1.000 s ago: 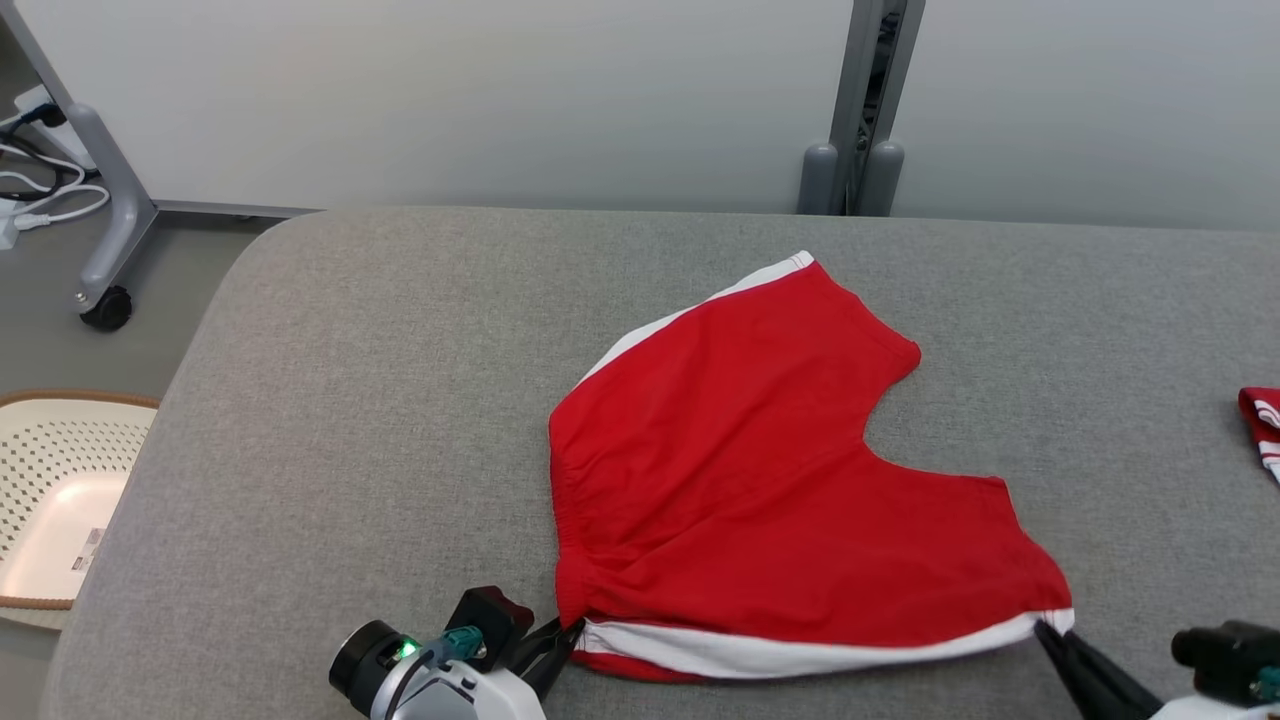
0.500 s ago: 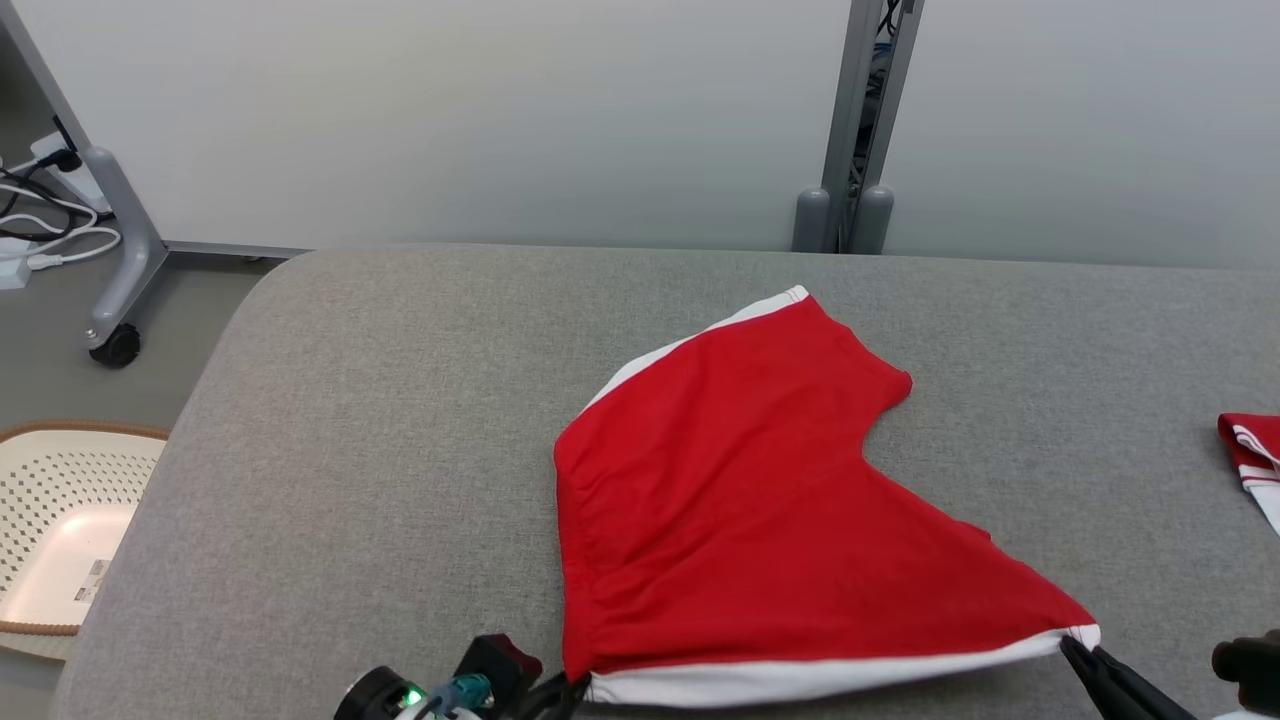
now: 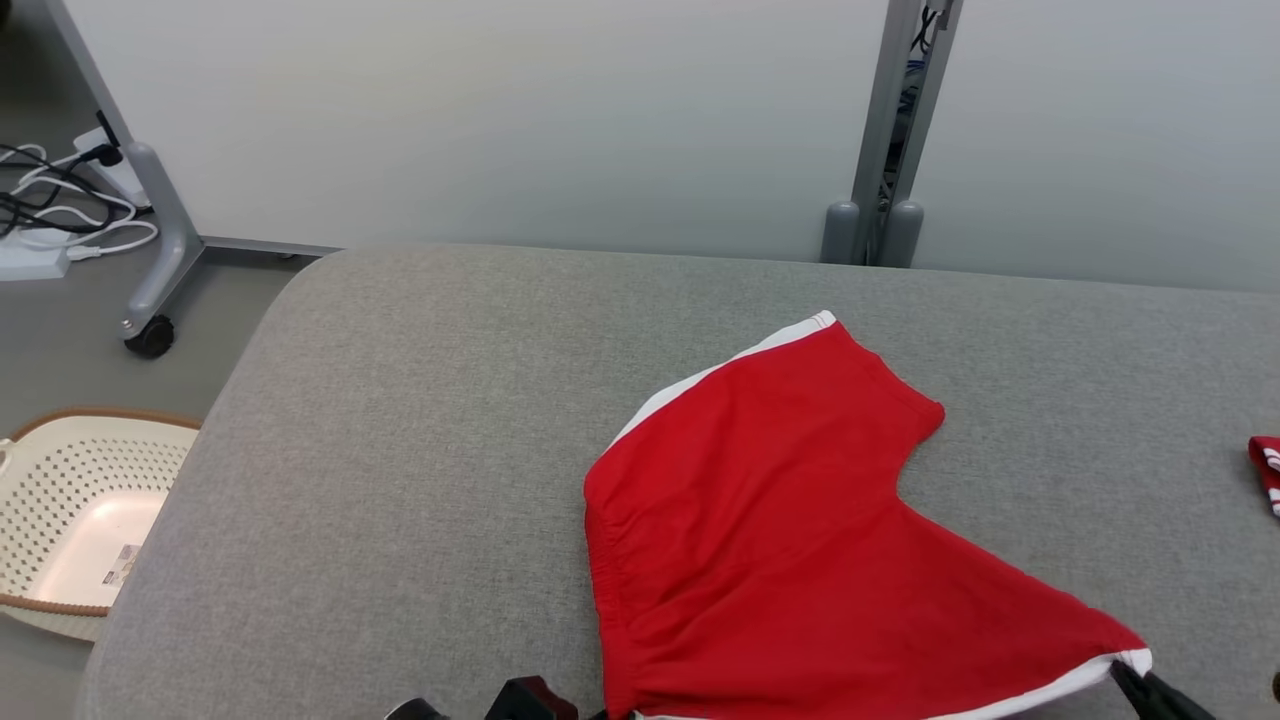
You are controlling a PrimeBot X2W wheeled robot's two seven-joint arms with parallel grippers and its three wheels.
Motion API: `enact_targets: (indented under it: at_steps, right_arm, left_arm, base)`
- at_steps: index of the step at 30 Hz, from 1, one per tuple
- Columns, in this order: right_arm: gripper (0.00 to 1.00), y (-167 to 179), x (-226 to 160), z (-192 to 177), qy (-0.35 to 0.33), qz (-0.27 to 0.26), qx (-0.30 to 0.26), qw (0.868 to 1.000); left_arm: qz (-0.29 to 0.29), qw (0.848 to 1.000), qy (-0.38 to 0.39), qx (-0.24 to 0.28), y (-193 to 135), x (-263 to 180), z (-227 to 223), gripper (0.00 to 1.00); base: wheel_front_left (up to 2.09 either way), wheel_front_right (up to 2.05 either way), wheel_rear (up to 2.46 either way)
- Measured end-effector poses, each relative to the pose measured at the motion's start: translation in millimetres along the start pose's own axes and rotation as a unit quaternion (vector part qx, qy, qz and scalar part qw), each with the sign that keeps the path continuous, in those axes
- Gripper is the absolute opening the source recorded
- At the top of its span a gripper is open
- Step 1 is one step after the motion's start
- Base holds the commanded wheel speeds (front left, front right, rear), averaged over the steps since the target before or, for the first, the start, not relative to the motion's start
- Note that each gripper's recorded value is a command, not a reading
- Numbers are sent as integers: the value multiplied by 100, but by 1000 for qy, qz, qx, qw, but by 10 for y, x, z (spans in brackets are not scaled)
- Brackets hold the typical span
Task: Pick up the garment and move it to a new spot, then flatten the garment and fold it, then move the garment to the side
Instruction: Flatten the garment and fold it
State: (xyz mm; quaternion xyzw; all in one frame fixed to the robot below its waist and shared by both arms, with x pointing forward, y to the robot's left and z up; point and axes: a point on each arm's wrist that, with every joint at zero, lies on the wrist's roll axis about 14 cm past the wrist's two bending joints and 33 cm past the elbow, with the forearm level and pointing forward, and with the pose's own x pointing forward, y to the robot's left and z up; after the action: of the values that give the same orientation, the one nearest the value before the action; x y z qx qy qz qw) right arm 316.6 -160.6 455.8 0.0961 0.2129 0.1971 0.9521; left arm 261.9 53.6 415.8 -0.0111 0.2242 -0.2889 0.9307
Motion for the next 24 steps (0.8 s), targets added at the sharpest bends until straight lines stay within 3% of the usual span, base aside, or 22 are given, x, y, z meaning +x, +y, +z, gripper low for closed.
enact_targets:
  at_steps: [8,15,24]
  right_arm:
    - [0,-129,263,526,-47,-5,-26,999]
    - [0,-126,701,857,-45,11,-64,997]
    - [0,-88,1416,1125,-11,42,-112,993]
  left_arm:
    - [22,998,-40,-54,11,74,259,0]
    - [26,995,-72,-61,127,286,603,0]
    - [73,990,-80,-86,584,606,770,0]
  base:
    - [0,0,0]
    - [0,0,0]
    - [0,0,0]
